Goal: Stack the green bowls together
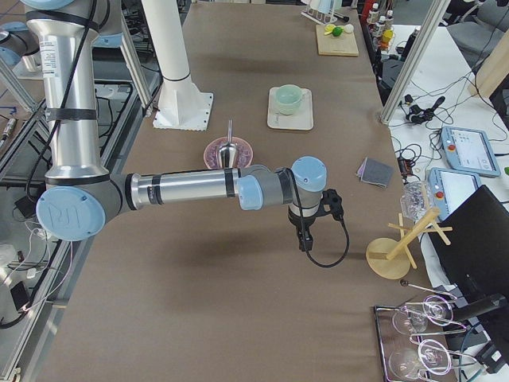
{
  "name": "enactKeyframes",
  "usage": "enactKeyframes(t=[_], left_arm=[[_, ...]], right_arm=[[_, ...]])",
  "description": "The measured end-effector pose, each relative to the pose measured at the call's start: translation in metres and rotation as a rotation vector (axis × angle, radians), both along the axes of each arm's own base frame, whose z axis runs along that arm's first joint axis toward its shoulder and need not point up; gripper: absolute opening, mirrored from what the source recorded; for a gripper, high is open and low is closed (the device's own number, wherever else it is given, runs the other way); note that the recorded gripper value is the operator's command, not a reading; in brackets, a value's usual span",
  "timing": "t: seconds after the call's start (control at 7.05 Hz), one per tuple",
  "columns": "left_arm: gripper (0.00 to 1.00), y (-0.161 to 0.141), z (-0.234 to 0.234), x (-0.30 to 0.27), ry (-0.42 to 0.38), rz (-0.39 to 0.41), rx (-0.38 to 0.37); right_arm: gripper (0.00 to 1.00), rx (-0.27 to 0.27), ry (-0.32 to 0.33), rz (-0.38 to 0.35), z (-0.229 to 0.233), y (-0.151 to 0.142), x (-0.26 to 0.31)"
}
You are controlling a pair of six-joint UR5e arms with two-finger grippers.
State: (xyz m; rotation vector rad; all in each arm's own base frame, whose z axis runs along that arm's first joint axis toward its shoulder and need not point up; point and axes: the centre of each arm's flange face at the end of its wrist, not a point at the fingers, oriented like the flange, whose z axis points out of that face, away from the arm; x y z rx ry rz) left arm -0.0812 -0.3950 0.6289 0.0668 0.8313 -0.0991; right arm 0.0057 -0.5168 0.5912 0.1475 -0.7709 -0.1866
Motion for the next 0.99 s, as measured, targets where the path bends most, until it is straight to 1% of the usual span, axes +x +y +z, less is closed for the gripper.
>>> enactKeyframes(t=[0.99], left_arm=[[0.98,-0.0033,-0.0043,0.0001,0.001,-0.004,0.006]], right_arm=[[1.00,-0.001,0.004,0.001,0.0013,0.0007,0.0003]])
